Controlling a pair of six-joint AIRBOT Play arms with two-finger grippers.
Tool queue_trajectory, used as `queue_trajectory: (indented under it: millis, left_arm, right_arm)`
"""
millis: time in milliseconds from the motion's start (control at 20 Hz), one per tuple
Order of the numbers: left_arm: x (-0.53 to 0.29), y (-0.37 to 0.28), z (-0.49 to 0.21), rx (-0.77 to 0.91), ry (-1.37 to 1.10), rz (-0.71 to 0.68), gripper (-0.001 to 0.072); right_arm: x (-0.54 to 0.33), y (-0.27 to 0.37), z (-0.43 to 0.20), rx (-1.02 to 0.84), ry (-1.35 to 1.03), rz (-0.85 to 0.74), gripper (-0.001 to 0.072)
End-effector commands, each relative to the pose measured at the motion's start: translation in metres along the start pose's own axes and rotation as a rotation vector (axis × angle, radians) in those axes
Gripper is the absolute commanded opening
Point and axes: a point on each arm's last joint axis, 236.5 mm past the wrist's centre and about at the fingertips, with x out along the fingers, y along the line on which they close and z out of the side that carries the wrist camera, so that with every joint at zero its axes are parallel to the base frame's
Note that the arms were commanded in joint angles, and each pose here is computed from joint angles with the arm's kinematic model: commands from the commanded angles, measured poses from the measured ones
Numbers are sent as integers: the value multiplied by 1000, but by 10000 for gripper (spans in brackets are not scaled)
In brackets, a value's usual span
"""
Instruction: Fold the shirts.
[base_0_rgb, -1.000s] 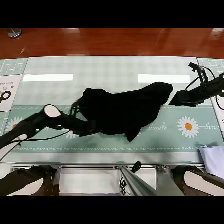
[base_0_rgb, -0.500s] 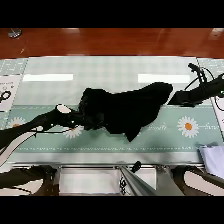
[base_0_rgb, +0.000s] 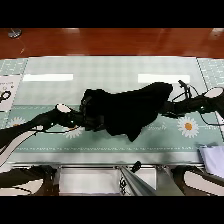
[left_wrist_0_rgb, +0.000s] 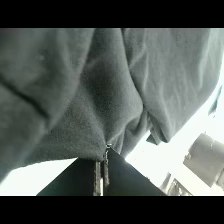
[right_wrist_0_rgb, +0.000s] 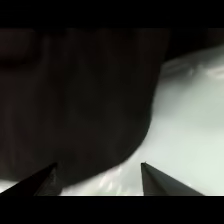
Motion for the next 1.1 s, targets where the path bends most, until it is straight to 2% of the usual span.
queue_trajectory:
  millis: [0,100,150,200,300,350,500,650,900,1050]
  left_arm:
    - [-1,-7,-6,5,25,-26,26]
    - [-1,-6,-6,5,24,-26,26]
    - [-1,-6,-6,5,24,-25,26]
    - [-1,-6,-5,5,21,-24,26]
    - [-4,-3,1,-6,3,-24,26]
    - [-8,-1,6,-16,-8,-27,26]
    - [-25,4,24,-46,-59,-43,25]
    - [-59,-5,49,6,-171,-69,24]
    - [-163,-34,96,101,-504,-96,24]
    - [-251,-96,91,306,-721,-135,24]
  right_arm:
    - [26,-15,7,74,-28,13,602]
    - [38,-9,10,118,-23,80,590]
    - [42,-5,13,143,-28,111,558]
    - [44,-4,15,152,-35,125,446]
    - [44,-7,21,159,-58,118,139]
    - [42,-5,21,161,-55,129,32]
    - [16,24,16,89,4,218,33]
    - [-44,66,26,-51,-39,279,33]
    - [-195,144,66,-281,-459,195,32]
    - [-294,197,70,-401,-771,134,32]
